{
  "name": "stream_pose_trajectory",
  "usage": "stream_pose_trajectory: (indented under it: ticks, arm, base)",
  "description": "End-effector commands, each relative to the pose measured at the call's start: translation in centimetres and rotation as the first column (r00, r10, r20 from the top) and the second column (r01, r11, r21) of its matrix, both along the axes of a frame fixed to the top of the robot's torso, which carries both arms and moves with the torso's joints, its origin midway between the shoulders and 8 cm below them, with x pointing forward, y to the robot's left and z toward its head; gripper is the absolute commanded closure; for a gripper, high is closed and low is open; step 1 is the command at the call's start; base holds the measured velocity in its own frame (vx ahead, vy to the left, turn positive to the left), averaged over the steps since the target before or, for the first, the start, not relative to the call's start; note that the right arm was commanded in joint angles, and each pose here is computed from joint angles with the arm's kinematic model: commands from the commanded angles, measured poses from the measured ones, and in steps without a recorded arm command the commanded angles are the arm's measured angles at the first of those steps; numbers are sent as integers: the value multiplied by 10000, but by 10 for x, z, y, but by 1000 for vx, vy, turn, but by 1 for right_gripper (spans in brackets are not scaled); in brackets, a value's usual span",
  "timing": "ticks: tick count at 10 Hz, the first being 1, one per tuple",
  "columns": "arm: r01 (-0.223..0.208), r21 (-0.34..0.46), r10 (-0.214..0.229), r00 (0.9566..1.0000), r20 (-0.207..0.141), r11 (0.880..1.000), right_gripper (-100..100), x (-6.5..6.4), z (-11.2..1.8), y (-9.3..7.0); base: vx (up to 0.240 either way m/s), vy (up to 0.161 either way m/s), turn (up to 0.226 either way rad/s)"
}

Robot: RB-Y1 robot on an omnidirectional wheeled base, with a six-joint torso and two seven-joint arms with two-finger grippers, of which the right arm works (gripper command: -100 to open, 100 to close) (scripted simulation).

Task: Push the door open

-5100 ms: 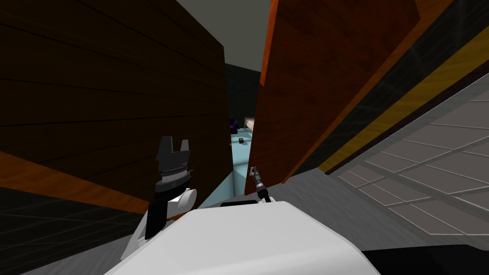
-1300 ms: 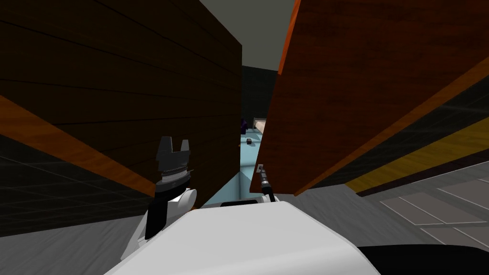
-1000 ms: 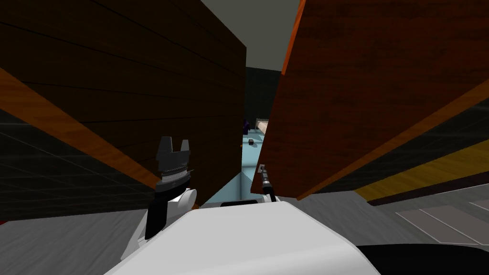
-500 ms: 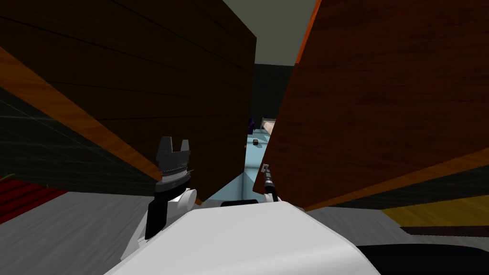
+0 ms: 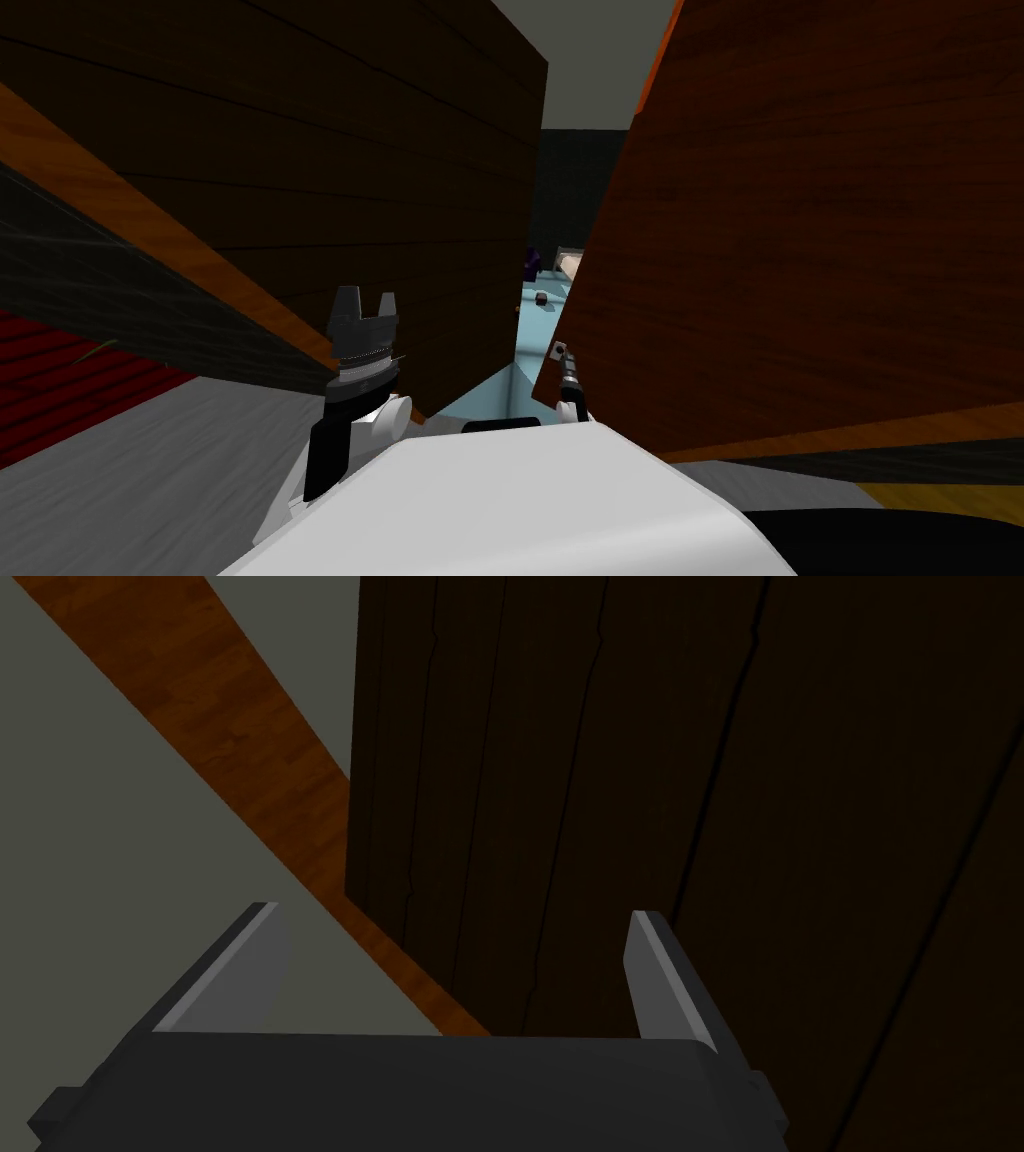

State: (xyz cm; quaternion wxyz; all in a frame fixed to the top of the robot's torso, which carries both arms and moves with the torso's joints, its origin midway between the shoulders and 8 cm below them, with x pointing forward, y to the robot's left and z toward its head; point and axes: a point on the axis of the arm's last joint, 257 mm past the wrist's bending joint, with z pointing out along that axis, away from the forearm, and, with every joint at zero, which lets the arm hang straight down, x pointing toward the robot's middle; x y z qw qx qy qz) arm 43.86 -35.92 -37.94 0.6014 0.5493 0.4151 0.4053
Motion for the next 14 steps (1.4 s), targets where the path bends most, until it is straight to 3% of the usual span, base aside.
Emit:
stream_pose_trajectory:
  ticks: [1,2,7,8,11,14]
  arm:
    - [604,-164,-599,9979,255,9980,100,-4,11,-29]
    - [458,36,-458,9989,-33,9989,-100,0,1,-17]
    - [713,640,-695,9971,-301,9954,-100,-1,-11,-6]
    - [683,536,-670,9975,-244,9962,-100,-1,-9,-9]
    - [1313,212,-1310,9913,-149,9911,-100,-6,-4,-34]
    - [2084,223,-2083,9780,-88,9778,-100,-13,-5,-44]
  base:
    - [33,-67,190]
    - [-76,98,-26]
    - [-175,210,-97]
    - [-85,117,-29]
    - [109,-112,217]
    - [194,-196,232]
